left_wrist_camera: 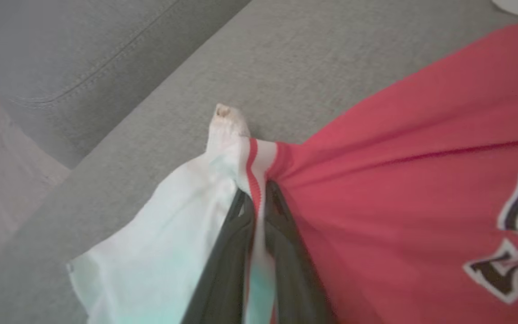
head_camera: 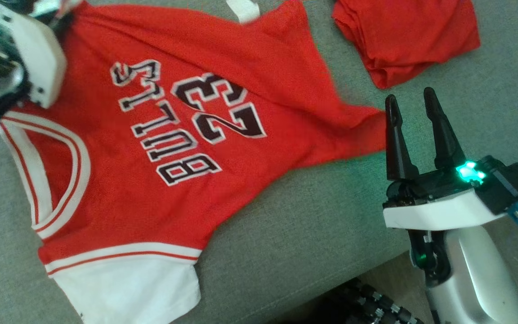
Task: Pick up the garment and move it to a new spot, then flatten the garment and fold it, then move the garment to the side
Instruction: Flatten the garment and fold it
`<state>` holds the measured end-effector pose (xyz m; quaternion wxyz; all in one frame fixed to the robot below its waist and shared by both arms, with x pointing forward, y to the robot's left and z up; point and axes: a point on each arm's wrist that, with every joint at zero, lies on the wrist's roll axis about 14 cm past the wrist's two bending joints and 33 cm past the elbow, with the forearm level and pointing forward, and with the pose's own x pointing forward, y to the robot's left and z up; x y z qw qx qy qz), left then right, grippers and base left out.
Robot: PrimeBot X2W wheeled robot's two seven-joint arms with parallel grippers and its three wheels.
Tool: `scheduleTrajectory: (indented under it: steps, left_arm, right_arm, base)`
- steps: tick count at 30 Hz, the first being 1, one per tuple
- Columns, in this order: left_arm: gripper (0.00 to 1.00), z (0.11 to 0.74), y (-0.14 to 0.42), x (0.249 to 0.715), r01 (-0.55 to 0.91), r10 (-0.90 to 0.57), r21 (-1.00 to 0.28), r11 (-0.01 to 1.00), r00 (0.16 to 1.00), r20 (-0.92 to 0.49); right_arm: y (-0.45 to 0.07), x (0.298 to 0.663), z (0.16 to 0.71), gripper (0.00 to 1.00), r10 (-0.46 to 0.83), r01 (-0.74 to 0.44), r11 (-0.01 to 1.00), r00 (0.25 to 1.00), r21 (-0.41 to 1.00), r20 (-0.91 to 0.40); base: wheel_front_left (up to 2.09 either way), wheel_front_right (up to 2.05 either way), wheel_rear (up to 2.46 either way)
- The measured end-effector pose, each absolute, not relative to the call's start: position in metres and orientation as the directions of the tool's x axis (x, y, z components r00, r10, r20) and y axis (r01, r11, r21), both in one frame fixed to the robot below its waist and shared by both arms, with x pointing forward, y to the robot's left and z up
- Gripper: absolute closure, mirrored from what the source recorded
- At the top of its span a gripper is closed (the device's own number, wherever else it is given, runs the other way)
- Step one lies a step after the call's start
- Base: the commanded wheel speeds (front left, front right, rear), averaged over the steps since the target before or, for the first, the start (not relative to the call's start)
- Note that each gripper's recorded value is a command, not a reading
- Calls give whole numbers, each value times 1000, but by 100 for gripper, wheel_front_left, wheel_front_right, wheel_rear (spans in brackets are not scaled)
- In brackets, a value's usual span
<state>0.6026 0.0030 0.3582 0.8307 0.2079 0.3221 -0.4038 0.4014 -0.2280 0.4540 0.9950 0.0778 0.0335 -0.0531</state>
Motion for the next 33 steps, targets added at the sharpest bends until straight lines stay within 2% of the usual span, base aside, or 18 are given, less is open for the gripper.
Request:
scheduleTrajectory:
  steps: [7,10,16,17,18,24,33]
  left_arm:
    - [100,371,31,641,720,-473,206,663,616,-630]
    - [100,400,40,671,647,-452,288,706,725,-520]
    - [100,439,43,699,560,-450,375,739,824,-344]
    - [53,442,41,700,557,-458,375,741,827,-326]
    - [0,443,39,700,556,-465,375,742,829,-310]
    - [0,452,28,695,557,-502,351,753,831,-241]
    - [0,466,33,663,549,-515,184,815,833,-201]
  right_arm:
    - [-225,403,451,0,-93,104,983,992,153,-83]
    - [-225,403,450,0,-92,104,983,992,153,-86]
    - [-222,404,448,0,-82,95,985,992,147,-91]
    - [-222,405,447,0,-80,93,985,993,148,-92]
    - [-221,405,447,0,-77,90,985,993,149,-92]
    - [-212,410,444,0,-49,63,987,994,149,-93]
    - [-199,424,459,0,0,4,991,999,134,-32]
  base:
    - [0,0,0]
    - [0,0,0]
    - [0,0,0]
    - [0,0,0]
    - [0,0,0]
    - [0,0,0]
    - [0,0,0]
